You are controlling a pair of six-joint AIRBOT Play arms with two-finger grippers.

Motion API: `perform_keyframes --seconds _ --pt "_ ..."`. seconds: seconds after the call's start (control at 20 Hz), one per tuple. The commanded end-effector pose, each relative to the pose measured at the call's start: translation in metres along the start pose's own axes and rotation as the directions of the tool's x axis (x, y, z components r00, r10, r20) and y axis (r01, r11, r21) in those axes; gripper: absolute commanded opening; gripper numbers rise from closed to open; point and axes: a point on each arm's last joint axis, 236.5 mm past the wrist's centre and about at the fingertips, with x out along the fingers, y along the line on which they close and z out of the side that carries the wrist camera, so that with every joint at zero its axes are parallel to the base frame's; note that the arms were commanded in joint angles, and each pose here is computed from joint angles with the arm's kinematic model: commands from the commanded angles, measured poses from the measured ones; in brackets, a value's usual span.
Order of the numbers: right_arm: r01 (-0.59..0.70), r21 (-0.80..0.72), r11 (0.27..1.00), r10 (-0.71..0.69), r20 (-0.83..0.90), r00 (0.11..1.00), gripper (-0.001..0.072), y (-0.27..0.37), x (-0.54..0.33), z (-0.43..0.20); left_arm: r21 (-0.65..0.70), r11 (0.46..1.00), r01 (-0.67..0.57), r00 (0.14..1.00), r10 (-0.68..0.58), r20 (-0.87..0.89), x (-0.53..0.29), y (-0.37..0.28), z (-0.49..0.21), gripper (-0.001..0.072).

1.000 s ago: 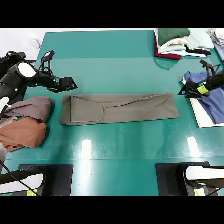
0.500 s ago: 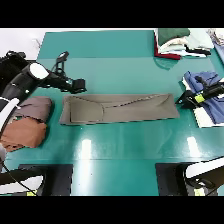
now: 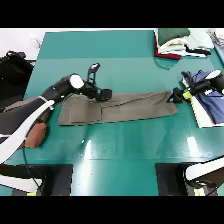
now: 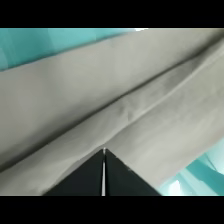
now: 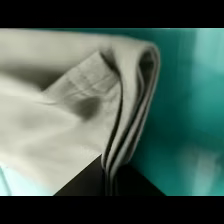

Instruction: Fold the shirts.

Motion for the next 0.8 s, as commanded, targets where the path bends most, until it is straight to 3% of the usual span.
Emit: perform_keyframes --seconds 0.0,0.4,0.75 --pt "-0.026 -0.091 0.995 0.039 0.150 0.988 0.0014 0.049 -0.042 0.013 0.025 0.999 0.026 0.999 -0.026 -0.027 0.035 -0.020 0.001 0.0025" --pt "-0.060 -0.360 0.931 0.198 0.359 0.912 0.0014 0.195 -0.118 -0.013 0.014 0.999 0.047 0.996 -0.046 -0.078 0.090 -0.033 0.000 0.0024" --pt "-0.079 -0.475 0.876 0.287 0.383 0.878 0.0014 0.276 -0.115 -0.038 0.024 1.000 0.018 0.993 -0.015 -0.113 0.094 -0.021 -0.009 0.0024"
